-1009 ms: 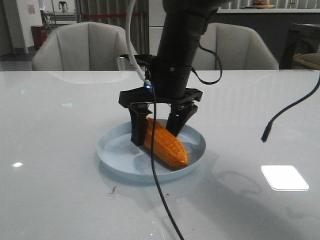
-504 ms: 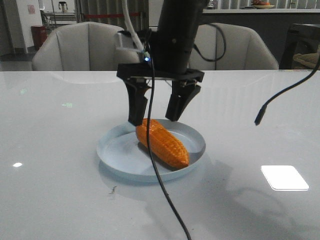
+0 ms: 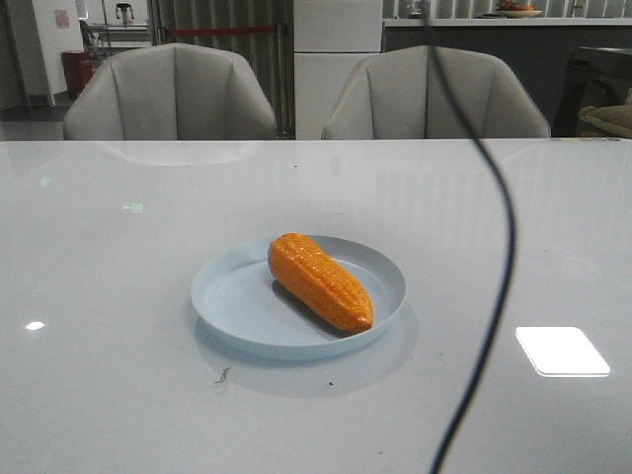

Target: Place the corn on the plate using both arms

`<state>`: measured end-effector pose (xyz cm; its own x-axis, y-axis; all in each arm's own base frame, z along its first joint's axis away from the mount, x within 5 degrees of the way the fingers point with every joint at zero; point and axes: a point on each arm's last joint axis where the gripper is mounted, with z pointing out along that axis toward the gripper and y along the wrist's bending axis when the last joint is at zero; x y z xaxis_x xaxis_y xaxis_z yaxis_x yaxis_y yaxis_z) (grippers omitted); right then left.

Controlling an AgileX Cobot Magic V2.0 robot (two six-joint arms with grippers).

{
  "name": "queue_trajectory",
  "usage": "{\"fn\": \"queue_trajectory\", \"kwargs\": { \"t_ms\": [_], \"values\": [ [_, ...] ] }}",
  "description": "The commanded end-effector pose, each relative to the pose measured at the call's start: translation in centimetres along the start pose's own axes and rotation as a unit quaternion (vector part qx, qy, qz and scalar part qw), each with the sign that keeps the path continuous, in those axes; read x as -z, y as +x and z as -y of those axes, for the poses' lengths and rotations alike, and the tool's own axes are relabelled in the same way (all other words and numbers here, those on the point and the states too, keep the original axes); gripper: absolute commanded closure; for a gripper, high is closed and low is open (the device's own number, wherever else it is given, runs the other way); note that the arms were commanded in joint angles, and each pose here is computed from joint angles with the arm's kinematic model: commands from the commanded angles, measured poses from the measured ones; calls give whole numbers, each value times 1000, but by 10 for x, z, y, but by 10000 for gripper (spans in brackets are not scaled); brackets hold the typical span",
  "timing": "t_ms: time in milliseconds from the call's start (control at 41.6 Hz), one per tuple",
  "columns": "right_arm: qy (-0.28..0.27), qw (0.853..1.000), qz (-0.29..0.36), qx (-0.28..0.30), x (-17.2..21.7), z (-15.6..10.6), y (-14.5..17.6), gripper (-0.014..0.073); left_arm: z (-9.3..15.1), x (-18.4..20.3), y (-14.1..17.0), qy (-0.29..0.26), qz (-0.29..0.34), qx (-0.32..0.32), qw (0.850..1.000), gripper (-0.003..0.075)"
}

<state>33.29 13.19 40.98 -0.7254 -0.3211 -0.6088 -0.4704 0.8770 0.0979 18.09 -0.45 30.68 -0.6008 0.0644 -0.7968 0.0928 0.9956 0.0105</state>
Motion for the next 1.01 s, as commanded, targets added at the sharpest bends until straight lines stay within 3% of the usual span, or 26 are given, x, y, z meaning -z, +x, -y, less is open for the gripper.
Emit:
{"fn": "queue_trajectory", "kwargs": {
  "t_ms": [0,216,408,721,985],
  "values": [
    [50,996,73,-21,56,20,16,-31,-1,8,-15,-5,54,5,999,631],
    [148,975,129,-104,100,62,90,-31,-1,8,-15,-5,54,5,999,631],
    [201,963,134,-116,116,63,151,-31,-1,8,-15,-5,54,5,999,631],
    [203,964,119,-127,95,46,212,-31,-1,8,-15,-5,56,5,998,631],
    [191,969,80,-137,84,46,222,-31,-1,8,-15,-4,51,5,999,631]
  ]
}}
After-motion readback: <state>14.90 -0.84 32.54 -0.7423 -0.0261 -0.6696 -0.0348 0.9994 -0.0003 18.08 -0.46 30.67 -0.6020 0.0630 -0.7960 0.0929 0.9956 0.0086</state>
